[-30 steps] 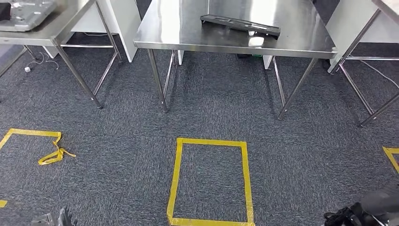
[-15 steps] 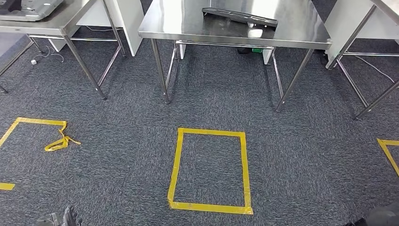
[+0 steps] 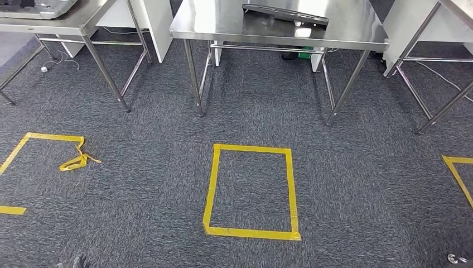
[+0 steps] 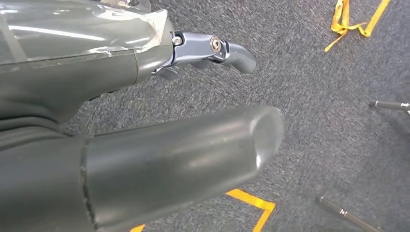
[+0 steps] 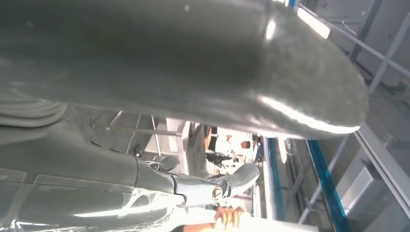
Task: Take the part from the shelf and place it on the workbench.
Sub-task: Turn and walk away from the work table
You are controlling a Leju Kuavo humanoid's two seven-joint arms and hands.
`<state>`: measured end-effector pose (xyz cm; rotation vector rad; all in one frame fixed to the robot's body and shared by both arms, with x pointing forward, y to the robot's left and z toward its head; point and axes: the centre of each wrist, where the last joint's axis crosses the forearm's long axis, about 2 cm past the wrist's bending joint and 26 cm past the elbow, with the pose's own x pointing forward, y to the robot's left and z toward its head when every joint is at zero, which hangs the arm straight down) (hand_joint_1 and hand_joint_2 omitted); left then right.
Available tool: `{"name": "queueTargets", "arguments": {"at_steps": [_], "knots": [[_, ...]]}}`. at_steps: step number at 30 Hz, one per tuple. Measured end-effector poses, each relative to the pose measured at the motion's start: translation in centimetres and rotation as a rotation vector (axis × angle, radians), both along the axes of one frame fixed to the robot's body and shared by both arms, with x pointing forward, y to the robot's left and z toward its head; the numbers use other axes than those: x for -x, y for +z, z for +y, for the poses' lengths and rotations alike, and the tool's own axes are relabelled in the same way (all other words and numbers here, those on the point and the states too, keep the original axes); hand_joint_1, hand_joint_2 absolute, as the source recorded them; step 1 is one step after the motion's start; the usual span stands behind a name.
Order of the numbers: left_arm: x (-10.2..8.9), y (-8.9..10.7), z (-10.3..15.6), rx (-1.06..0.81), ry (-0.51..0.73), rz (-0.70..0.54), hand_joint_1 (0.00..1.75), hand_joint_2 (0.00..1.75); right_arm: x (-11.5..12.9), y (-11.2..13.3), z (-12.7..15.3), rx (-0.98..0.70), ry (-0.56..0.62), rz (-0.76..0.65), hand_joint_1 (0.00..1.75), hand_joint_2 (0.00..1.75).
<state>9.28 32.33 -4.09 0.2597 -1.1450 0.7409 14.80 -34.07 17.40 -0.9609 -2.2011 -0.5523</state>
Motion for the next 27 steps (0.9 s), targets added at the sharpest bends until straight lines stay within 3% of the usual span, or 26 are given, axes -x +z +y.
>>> {"name": "queueTargets", "arguments": {"at_steps": [27], "knots": [[1.4, -0.3, 0.3, -0.003, -0.002, 0.019, 0.00, 0.00, 0.5, -0.4, 0.2, -0.075, 0.056, 0.009, 0.00, 0.00]]}}
